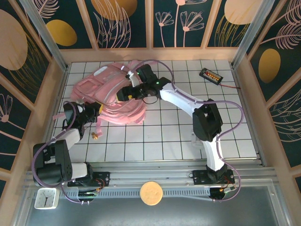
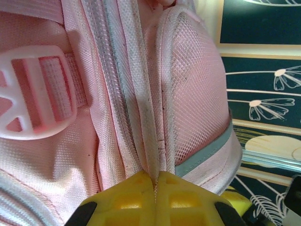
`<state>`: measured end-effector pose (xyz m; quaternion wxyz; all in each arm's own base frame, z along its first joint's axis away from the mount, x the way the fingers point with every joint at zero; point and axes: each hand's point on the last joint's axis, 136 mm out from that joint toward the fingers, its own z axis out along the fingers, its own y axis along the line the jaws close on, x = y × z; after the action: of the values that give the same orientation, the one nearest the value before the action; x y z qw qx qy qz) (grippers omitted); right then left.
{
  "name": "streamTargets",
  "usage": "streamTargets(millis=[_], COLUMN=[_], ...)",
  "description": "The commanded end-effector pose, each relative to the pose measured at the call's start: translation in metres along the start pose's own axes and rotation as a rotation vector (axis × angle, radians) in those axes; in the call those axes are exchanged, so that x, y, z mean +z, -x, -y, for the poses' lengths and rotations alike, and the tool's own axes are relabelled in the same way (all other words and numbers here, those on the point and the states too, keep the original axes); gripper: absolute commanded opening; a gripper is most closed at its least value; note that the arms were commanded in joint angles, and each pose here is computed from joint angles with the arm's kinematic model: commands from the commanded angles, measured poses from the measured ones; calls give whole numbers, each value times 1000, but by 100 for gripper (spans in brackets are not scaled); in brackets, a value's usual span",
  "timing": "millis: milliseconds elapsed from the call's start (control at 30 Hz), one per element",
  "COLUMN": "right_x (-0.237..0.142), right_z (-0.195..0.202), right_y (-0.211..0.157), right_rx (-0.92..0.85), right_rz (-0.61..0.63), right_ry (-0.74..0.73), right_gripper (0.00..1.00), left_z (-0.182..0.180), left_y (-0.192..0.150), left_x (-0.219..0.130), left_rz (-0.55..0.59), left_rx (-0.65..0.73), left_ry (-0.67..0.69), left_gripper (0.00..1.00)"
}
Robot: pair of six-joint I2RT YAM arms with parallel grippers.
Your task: Pack the student bag
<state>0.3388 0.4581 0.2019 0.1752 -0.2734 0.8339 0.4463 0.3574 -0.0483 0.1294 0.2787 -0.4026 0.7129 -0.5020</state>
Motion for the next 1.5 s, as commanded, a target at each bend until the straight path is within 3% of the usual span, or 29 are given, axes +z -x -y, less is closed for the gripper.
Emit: streamTargets(millis=[0,133,200,400,800,900,1133,1467], right_x=[15,25,31,34,41,44,45,2], right_z=[5,3,3,17,35,36,41,64], right_y=[-13,-7,-12,-29,-22,-16,-19,-11], right_rx=[-104,-172,-194,-247,-401,-412,-435,-418], right_rz=[-78,-102,-133,-177,-164,-143,-153,-121], right_ry=[-67,-103,-128,-261,-508,-525,-554,-614], right_gripper=[74,53,50,57,55,44,0,0], left_z=[40,49,55,69,83,82,78,60], left_y=[-8,-8,-7,-7,-12,-14,-16,-15], left_x=[-5,-8,-9,-12,-9,-10,-12,-16], left_rz=[-45,-41,-39,-34,-42,-43,-41,-16], left_rx=[26,25,28,31,42,37,36,45], left_ry=[-121,-134,-143,-169,-177,-176,-168,-119], left_gripper=[0,0,0,0,0,0,0,0])
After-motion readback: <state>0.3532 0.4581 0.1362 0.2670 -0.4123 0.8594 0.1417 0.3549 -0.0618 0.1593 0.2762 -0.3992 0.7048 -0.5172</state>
